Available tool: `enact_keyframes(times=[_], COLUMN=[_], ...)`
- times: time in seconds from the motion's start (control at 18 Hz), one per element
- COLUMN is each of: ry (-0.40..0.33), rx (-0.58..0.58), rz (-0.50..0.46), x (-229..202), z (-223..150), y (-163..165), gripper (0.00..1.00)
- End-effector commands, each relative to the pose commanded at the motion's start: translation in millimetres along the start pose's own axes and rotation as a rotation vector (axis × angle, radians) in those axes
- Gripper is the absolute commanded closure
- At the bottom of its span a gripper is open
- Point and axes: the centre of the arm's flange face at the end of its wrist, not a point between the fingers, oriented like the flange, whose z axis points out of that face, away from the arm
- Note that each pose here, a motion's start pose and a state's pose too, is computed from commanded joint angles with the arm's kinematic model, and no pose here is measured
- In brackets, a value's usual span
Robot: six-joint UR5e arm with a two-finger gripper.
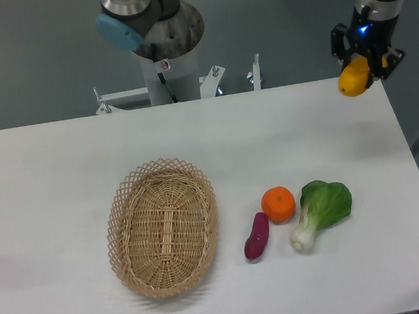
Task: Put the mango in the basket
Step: 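Carry the held yellow mango with the gripper toward the table center, then move the mango over the wicker basket and lower it inside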
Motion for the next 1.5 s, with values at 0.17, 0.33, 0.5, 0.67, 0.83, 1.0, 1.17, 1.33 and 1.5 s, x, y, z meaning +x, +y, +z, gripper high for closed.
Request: enact_keyframes(times=[0.17, 0.33, 0.5, 0.67, 0.83, 1.0, 1.17, 1.33, 1.5], ry=[0.003, 0.006, -0.003, 0.005, 0.001, 0.020, -0.007, -0.037, -0.021], rx=[0.001, 0.004, 0.030, 0.039, 0.054, 0.070, 0.101, 0.132, 0.146], rz=[-0.003, -0.019, -0.074, -0.148, -0.228, -0.345, -0.446, -0.523, -0.552], x=[1.3, 2.4, 5.2, 12.1, 24.3, 39.7, 57.7, 77.2, 105.1], z=[1.5, 2.4, -1.1, 1.1, -3.6, 0.0, 9.5, 39.2, 67.9], y=[-2.8, -6.7, -32.2, -81.3, -136.9, -186.0, -248.2, -302.6, -346.8], gripper=[0.57, 0.57, 0.57, 0.57, 0.57, 0.57, 0.57, 0.57, 0.57])
